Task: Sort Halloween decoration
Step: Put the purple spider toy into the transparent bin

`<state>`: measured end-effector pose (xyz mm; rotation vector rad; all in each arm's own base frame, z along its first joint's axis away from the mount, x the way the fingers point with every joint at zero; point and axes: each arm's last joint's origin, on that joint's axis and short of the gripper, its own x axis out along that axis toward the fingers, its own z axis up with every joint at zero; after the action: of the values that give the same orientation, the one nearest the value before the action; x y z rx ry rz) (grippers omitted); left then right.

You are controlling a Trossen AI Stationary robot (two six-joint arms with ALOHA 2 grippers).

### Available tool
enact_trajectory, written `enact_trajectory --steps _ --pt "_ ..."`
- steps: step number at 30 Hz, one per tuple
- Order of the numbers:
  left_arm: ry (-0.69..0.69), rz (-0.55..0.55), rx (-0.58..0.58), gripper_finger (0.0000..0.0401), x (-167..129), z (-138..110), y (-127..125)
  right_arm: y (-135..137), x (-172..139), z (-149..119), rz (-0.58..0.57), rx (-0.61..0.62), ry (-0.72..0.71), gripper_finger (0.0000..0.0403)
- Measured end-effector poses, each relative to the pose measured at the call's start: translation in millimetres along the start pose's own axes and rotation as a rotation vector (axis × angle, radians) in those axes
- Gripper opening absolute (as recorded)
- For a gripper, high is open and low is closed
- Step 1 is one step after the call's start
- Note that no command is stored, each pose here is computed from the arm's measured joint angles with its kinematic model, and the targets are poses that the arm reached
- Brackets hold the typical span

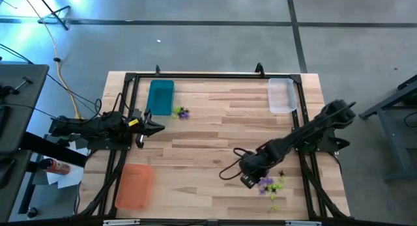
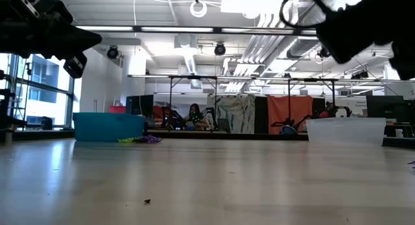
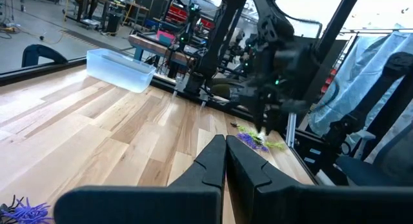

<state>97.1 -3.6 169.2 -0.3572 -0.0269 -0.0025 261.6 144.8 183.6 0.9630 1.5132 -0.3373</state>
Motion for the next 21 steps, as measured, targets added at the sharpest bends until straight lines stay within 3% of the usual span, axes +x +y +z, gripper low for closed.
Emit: enact_trajectory --steps 9,21 --pt "0.000 0.000 0.000 0.0000 0 0 0 -6 35 8 -0.162 0.018 -0.015 0.0106" --pt "0.000 0.000 0.000 0.0000 0 0 0 -8 36 9 -0.196 -0.090 -0.061 0.0105"
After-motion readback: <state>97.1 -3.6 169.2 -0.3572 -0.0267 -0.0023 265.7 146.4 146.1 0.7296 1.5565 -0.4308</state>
